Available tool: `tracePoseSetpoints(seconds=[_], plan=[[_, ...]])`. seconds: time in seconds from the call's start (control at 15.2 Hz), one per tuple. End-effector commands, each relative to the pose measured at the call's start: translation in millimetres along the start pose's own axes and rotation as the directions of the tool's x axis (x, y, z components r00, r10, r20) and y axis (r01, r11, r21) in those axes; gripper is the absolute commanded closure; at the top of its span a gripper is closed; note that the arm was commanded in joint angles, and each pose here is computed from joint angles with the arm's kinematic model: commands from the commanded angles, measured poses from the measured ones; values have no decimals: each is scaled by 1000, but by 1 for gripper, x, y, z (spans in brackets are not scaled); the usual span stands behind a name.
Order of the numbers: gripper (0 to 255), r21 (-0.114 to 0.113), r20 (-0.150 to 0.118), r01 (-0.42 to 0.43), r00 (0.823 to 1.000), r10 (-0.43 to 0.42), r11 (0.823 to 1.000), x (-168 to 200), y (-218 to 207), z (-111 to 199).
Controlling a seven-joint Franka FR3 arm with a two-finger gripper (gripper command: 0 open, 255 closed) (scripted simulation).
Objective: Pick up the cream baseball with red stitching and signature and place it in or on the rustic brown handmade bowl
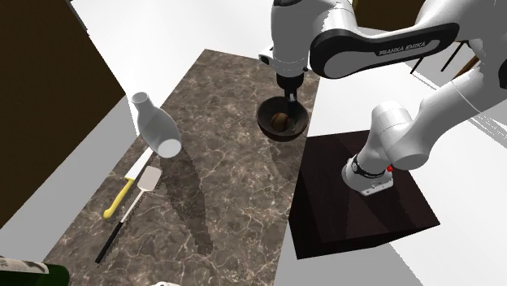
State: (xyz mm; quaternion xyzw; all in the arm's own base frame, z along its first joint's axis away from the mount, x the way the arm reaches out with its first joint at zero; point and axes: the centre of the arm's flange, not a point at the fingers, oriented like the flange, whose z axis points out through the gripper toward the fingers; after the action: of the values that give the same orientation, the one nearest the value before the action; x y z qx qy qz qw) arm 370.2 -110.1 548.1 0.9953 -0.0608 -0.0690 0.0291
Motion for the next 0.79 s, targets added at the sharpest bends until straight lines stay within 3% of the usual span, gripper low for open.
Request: tracePoseSetpoints(seconds=[0.0, 0.2, 0.73], plan=[[0, 0, 0, 0, 1000, 0, 1000, 0, 0, -13], [0, 0, 0, 0, 1000, 0, 1000, 0, 0, -50], [0, 0, 0, 0, 1000, 0, 1000, 0, 0, -50]])
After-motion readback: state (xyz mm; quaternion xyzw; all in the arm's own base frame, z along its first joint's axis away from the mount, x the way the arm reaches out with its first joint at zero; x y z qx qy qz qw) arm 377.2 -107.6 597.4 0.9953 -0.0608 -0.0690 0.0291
